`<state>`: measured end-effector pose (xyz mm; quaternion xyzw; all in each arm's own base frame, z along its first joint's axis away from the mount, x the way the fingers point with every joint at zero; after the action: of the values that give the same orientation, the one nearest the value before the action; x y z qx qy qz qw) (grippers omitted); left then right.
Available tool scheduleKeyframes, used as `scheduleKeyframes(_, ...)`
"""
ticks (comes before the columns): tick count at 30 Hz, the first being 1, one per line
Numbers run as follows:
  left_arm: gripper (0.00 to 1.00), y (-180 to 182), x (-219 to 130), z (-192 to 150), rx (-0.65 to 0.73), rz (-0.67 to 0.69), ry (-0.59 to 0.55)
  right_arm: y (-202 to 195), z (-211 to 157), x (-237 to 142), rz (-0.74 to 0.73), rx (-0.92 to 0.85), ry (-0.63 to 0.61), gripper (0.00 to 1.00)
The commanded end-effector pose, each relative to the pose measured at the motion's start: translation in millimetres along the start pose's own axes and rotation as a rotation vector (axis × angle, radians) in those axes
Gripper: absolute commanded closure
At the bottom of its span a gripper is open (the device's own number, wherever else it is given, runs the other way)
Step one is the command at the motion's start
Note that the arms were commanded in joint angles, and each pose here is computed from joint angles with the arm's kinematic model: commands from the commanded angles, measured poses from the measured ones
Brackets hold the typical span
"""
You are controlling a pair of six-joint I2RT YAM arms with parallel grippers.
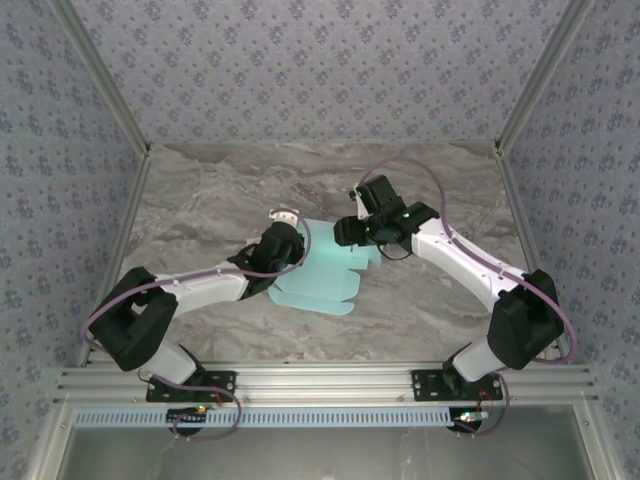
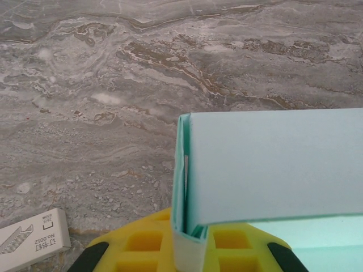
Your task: Fold the paper box
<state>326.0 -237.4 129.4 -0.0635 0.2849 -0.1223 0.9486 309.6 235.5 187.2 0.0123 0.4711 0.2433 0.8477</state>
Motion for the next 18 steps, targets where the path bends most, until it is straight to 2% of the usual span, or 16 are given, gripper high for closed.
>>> scheduleKeyframes(1, 1.00, -7.8, -9.5, 27.9, -0.039, -0.005, -0.063, 7.9, 3.7, 1.0, 0.015, 0.070, -0.014, 0.42)
scheduleKeyframes(5, 1.00, -10.9, -9.8, 29.8, -0.040, -0.012, -0.068, 12.3, -0.3, 12.6, 0.064, 0.140, -0.033, 0.44)
scheduleKeyframes(13, 1.00, -12.1, -11.1, 27.1, -0.044, -0.020, -0.064, 28.6, 31.4, 12.1, 0.233, 0.218, -0.219, 0.51)
scheduleKeyframes(18, 1.00, -10.3, -9.6, 24.3, -0.041, -0.011, -0.060, 26.2, 36.6, 6.5, 0.328, 0.276, -0.286, 0.55)
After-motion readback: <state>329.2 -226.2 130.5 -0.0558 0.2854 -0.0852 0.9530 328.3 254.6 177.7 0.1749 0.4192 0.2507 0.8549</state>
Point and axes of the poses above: each hand's point on the last joint's axis, 136 mm out from that joint toward the fingers, its own x axis out along the fingers, its own y axis along the line the jaws close on, z = x × y, the point moved 2 cm from there along -x, back along the fingers, and after that the axes turned 7 degrees about -x, right-handed, at the moved point
